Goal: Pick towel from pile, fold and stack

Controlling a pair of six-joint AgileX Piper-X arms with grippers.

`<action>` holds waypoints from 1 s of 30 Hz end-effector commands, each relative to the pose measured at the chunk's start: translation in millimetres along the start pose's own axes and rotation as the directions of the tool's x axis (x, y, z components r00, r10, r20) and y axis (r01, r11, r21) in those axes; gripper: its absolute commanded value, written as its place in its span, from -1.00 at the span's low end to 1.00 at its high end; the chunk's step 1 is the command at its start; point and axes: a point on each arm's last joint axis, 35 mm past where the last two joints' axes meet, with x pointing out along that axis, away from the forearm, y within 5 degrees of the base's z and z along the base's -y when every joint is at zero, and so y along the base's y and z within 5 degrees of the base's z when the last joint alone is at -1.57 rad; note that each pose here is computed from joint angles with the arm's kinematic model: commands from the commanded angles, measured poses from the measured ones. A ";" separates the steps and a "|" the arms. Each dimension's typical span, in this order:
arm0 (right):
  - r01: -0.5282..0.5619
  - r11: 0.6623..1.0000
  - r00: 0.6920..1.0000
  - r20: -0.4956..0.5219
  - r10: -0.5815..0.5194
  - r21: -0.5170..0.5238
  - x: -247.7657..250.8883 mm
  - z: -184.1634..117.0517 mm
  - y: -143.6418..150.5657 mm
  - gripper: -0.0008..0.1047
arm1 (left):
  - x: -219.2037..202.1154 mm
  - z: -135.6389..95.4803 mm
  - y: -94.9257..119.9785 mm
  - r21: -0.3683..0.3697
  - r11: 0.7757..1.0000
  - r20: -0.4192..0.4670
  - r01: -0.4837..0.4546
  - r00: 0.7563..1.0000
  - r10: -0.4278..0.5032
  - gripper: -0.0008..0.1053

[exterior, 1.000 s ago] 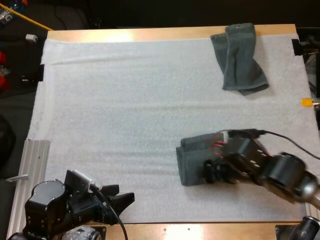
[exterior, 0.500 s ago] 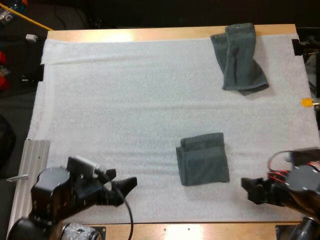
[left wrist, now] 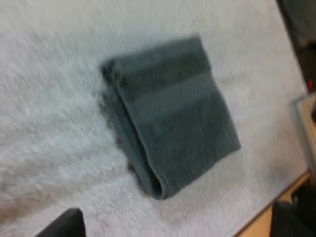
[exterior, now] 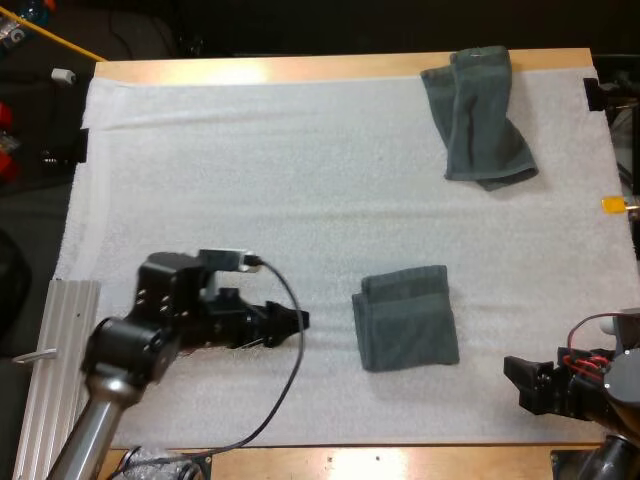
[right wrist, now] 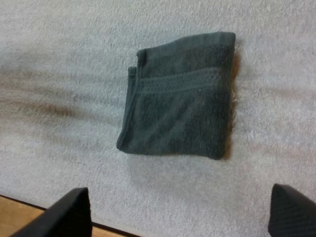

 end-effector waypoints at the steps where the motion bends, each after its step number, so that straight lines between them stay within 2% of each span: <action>1: 0.004 1.000 1.000 0.016 -0.004 0.006 -3.0 0.9 -0.5 0.36 | 6.5 2.5 -1.9 0.018 1.000 0.000 -0.005 1.000 0.005 0.36; 6: 0.004 1.000 1.000 0.016 -0.004 0.006 -3.0 0.9 -0.5 0.36 | 48.1 11.2 -5.1 0.044 0.997 -0.035 -0.064 0.997 0.066 0.36; 17: 0.008 0.999 1.000 0.018 -0.008 0.047 -3.1 0.9 -0.6 0.36 | 138.1 22.0 10.8 -0.097 0.994 -0.163 -0.047 0.986 0.031 0.36; 23: 0.011 0.999 1.000 0.020 -0.012 0.050 -3.1 1.0 -0.8 0.36 | 165.9 22.4 28.4 -0.179 0.982 -0.226 -0.060 0.974 0.018 0.36; 30: 0.041 0.998 0.998 0.035 -0.043 0.051 -3.1 1.5 -1.8 0.36 | 178.2 23.4 35.6 -0.207 0.976 -0.255 -0.064 0.967 0.009 0.36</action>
